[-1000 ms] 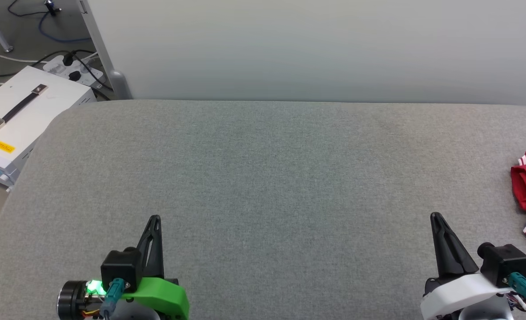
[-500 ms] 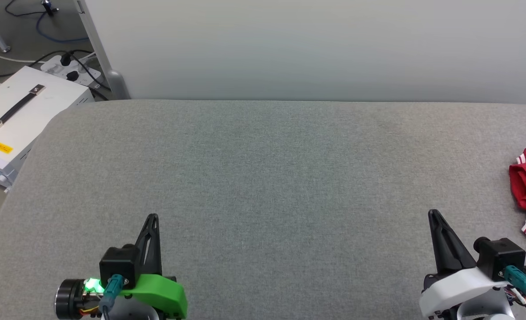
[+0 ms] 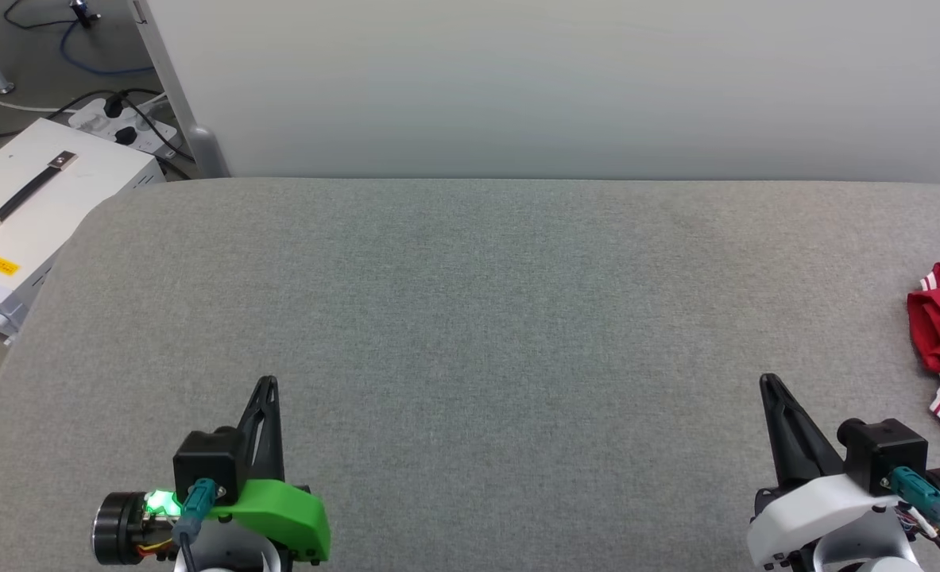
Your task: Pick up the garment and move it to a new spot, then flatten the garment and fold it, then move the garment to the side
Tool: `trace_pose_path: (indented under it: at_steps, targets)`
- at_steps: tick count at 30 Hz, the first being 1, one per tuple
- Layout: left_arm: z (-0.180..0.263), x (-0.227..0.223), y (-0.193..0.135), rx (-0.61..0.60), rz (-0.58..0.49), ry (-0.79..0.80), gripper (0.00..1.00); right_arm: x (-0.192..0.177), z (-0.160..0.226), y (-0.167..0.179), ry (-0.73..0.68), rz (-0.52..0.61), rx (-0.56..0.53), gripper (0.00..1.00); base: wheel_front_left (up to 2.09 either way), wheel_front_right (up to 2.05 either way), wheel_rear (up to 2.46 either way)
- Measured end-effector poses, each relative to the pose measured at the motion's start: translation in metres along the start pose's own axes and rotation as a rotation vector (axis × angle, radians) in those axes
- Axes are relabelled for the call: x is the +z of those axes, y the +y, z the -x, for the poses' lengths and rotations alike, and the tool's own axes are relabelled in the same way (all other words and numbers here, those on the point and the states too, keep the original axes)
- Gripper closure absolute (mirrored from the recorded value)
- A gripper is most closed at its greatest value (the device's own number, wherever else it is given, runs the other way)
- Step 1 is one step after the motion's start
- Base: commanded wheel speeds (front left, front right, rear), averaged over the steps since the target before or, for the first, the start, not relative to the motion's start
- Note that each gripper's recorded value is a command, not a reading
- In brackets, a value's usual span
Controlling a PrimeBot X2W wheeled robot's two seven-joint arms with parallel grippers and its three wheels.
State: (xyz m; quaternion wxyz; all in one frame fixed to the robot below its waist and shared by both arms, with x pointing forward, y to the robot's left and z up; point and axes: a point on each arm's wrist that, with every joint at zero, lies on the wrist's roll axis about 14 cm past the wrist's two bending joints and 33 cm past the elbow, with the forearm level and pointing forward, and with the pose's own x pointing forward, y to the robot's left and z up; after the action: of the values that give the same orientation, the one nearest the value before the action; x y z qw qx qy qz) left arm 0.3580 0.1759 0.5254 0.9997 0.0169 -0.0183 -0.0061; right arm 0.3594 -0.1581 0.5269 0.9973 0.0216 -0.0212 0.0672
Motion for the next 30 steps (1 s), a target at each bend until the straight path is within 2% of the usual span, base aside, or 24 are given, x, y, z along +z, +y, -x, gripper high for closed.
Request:
trace_pose_path:
  at_steps: [30]
  targets:
    - [-0.0062, -0.0011, 0.0017, 0.007, -0.007, 0.038, 1.00, -0.0024, -0.0039, -0.0019, 0.047, 0.057, -0.002, 1.00, 0.00, 0.00, 0.00]
